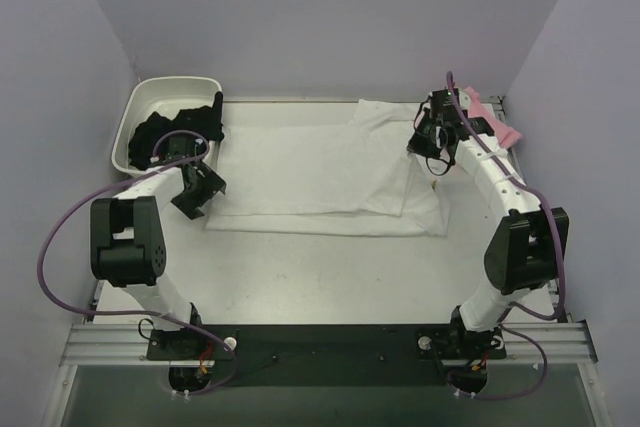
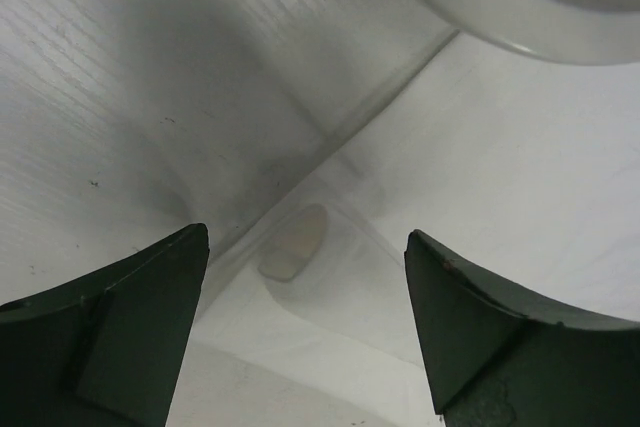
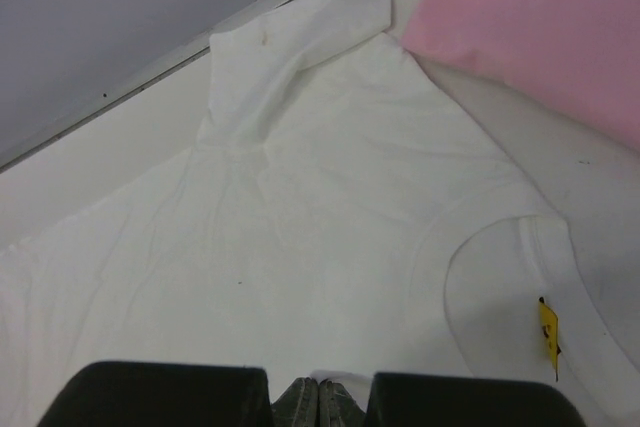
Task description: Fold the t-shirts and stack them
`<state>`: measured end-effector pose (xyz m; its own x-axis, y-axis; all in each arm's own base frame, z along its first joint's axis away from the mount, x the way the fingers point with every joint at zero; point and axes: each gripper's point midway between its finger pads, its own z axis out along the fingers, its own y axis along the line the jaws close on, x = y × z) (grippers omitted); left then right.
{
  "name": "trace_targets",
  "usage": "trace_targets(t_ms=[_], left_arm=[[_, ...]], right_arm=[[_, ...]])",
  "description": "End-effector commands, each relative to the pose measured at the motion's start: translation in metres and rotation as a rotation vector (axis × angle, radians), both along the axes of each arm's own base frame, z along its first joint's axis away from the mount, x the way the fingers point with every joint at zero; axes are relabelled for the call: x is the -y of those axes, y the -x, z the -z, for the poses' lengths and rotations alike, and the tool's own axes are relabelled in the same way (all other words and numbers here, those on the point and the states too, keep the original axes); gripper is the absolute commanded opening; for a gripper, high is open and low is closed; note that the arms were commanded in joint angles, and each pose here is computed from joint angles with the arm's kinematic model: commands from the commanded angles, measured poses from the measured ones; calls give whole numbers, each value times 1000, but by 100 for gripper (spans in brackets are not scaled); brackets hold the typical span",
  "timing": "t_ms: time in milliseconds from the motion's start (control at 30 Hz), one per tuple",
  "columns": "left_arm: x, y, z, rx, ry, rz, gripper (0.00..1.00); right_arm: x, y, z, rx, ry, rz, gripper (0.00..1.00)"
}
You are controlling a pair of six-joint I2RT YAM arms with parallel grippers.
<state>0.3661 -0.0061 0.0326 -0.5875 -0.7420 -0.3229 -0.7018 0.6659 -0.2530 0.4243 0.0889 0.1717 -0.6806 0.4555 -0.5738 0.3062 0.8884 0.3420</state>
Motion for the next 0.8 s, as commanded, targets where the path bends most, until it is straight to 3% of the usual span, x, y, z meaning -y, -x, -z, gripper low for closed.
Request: trace_targets(t_ms=[0, 233, 633, 667, 700, 767], left_arm=[[-2, -19, -29, 98, -51, -36, 90], [24, -3, -58, 205, -6, 8, 91], [51, 21, -102, 310, -61, 107, 91], [51, 22, -102, 308, -67, 113, 91], [51, 24, -101, 303, -71, 115, 91], [50, 27, -98, 295, -78, 120, 91]], right_arm=[[-4, -23, -6, 28, -27, 3, 0], [-12, -45, 24, -31, -33, -16, 0], [-51, -101, 40, -41, -116, -133, 0], [-52, -105, 39, -37, -117, -144, 7], [-52, -106, 39, -33, -107, -144, 40], [-40, -105, 38, -22, -50, -125, 71]])
